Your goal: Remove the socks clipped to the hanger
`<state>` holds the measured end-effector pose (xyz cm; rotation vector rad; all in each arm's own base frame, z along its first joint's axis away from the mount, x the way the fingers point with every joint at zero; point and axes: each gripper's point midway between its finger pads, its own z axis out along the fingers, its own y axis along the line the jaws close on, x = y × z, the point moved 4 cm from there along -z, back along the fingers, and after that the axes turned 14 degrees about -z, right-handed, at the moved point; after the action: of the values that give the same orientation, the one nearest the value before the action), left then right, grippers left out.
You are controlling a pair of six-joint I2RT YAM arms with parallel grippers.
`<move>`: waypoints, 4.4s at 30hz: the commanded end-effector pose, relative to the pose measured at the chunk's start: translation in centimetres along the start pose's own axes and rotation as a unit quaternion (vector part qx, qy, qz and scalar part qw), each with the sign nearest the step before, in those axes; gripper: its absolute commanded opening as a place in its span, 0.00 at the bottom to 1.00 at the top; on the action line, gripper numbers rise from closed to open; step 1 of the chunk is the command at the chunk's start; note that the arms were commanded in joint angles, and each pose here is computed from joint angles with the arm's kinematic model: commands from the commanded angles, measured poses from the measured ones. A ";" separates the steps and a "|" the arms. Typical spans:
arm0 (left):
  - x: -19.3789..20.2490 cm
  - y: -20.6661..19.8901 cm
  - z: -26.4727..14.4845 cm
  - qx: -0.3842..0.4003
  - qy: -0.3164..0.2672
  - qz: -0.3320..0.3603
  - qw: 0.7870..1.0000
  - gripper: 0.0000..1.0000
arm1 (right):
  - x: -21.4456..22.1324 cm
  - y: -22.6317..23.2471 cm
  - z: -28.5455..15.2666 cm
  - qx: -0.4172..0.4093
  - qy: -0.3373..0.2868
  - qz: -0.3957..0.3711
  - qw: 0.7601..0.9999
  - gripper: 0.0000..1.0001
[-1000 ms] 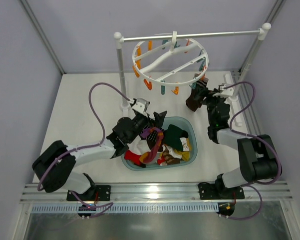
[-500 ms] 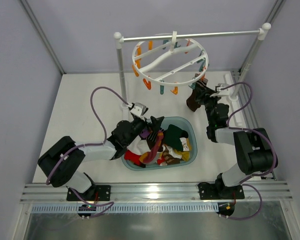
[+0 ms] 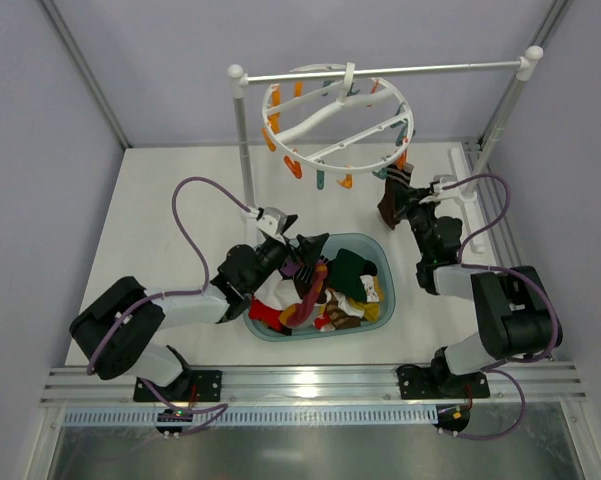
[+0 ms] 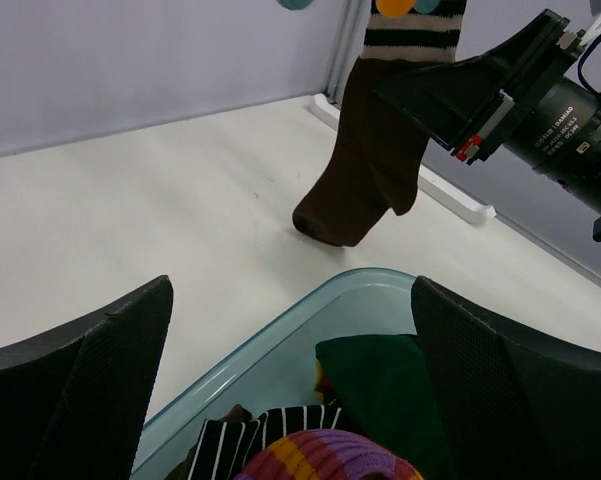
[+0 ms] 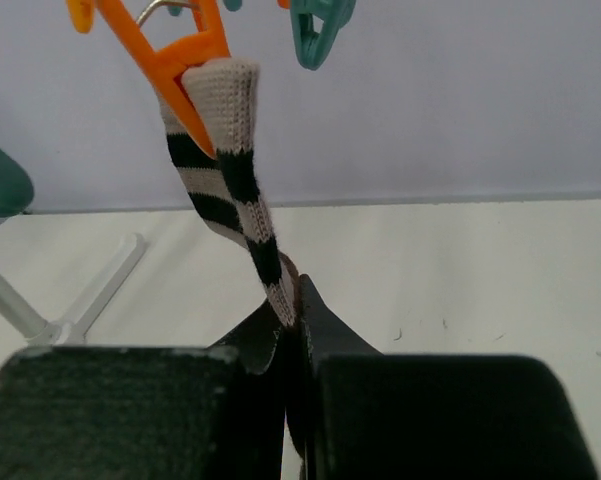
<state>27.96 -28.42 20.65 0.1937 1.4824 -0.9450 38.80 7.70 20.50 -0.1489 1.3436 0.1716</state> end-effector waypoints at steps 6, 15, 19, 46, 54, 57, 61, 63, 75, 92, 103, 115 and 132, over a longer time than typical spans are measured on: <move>-0.7 -2.5 -0.4 0.097 -0.034 -0.004 0.995 0.99 | -8.1 3.2 -2.9 -0.101 -0.128 0.046 0.986 0.04; 0.4 -4.1 -0.4 0.129 -0.039 0.024 0.991 0.99 | -9.5 5.3 -4.6 -0.161 -0.113 0.084 0.977 0.04; 0.7 -4.5 -0.2 0.128 -0.047 0.033 0.990 1.00 | -9.9 6.2 -4.9 -0.183 -0.106 0.094 0.973 0.04; 2.0 -4.5 4.3 0.110 -0.088 0.016 0.990 1.00 | -11.2 13.1 -5.8 -0.268 -0.086 0.080 0.956 0.04; 1.8 -5.7 5.4 0.137 -0.090 0.017 0.986 0.99 | -11.1 13.4 -5.8 -0.274 -0.082 0.078 0.955 0.04; 1.7 -6.4 6.1 0.156 -0.086 0.020 0.984 1.00 | -11.0 13.4 -5.7 -0.274 -0.078 0.077 0.955 0.04; 2.0 -7.2 6.6 0.178 -0.068 0.031 0.981 1.00 | -10.9 13.4 -5.6 -0.274 -0.076 0.075 0.956 0.04; 2.1 -7.5 6.7 0.190 -0.057 0.042 0.979 1.00 | -10.9 13.3 -5.6 -0.273 -0.076 0.073 0.956 0.04; 2.9 -8.2 6.7 0.221 -0.032 0.065 0.973 1.00 | -10.9 13.4 -5.6 -0.274 -0.074 0.076 0.956 0.04; 3.1 -8.0 8.7 0.203 -0.049 0.044 0.977 1.00 | -10.7 13.4 -5.4 -0.273 -0.070 0.072 0.957 0.04; 2.8 -7.5 8.4 0.194 -0.070 0.047 0.977 0.58 | -10.5 13.9 -5.3 -0.294 -0.059 0.061 0.952 0.04; 1.8 -6.4 7.2 0.163 -0.100 0.043 0.981 0.00 | -10.3 13.4 -5.4 -0.284 -0.039 0.029 0.958 0.19; 3.4 -4.8 4.6 0.143 -0.066 0.047 0.986 0.00 | -11.3 9.6 -8.2 -0.176 -0.056 0.005 0.983 0.92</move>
<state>28.08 -36.82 13.13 0.4860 1.4956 -1.0115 25.89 15.32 29.98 -0.4542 1.1758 0.4556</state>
